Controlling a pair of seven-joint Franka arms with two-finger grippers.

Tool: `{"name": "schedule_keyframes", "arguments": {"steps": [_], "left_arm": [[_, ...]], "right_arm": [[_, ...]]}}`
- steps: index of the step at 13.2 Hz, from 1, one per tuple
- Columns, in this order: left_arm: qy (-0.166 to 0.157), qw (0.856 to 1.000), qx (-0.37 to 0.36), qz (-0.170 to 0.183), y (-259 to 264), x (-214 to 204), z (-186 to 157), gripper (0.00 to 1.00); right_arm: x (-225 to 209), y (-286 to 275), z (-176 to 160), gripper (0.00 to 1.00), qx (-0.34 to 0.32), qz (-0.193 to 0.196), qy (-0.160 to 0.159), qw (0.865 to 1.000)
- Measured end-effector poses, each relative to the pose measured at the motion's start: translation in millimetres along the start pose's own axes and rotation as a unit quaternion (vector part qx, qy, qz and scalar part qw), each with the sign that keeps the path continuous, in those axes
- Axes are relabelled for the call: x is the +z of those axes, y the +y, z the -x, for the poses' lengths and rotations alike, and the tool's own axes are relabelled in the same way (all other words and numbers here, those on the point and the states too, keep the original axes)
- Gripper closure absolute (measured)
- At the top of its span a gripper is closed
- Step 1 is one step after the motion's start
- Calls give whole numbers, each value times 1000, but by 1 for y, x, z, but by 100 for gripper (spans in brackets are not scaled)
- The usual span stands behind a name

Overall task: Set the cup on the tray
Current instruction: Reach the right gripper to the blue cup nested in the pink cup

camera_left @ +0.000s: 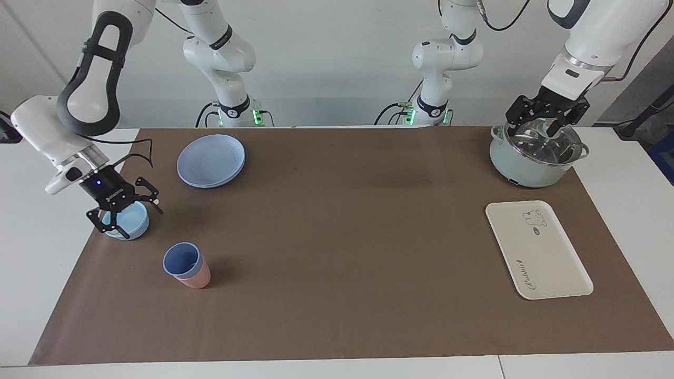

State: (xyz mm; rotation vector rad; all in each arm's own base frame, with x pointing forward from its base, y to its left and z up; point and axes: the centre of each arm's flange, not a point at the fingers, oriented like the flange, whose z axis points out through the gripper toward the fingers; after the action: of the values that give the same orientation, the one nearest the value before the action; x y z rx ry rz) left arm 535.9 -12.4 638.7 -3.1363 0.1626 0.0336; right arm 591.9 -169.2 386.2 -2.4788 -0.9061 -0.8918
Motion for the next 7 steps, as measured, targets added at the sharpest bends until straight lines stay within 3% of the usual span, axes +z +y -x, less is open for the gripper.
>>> {"name": "schedule_keyframes", "arguments": {"steps": [4,7], "left_arm": [[0,1000,0,0,0,0,0,0],[0,1000,-2,0,-2,0,0,0]], "right_arm": [[55,13,22,0,17,-24,67,997],[87,15,37,0,9,-44,80,996]]}}
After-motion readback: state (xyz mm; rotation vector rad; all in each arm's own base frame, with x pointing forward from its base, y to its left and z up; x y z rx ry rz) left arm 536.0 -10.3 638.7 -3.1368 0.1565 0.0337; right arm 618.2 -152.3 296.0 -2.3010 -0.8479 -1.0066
